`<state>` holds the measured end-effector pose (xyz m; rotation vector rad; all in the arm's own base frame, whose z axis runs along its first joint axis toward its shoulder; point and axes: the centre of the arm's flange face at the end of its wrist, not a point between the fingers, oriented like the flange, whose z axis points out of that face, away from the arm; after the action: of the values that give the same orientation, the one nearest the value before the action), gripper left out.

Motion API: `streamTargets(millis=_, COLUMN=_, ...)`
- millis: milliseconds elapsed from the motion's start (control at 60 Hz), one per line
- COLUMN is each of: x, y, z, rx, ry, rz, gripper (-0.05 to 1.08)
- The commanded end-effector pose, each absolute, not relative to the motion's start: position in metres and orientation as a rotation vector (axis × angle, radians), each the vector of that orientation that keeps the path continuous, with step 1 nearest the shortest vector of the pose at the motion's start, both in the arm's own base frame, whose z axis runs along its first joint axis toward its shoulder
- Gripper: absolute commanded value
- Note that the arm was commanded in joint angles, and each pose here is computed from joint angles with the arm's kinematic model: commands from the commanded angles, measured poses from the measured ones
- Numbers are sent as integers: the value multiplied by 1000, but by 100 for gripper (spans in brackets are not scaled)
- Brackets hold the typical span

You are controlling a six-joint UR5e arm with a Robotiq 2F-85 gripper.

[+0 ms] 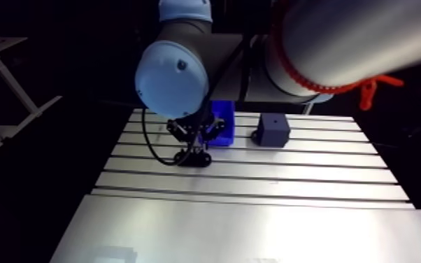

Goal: Pick up the M10 bolt and insert it into the hole until fully seated.

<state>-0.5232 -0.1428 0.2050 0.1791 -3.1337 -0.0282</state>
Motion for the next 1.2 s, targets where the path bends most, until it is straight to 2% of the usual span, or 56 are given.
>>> streamTargets(millis=17, x=-523, y=-143, z=204, rx=179, ry=-3137, rz=-25, gripper=63)
streamTargets(millis=600, x=-521, y=-144, z=201, rx=182, ry=-3145, rz=-22, gripper=69)
streamTargets(millis=783, x=-521, y=-144, z=201, rx=182, ry=-3145, rz=-18, gripper=74)
streamTargets(millis=1200, x=-523, y=-145, z=209, rx=184, ry=-3131, rz=-13, gripper=93)
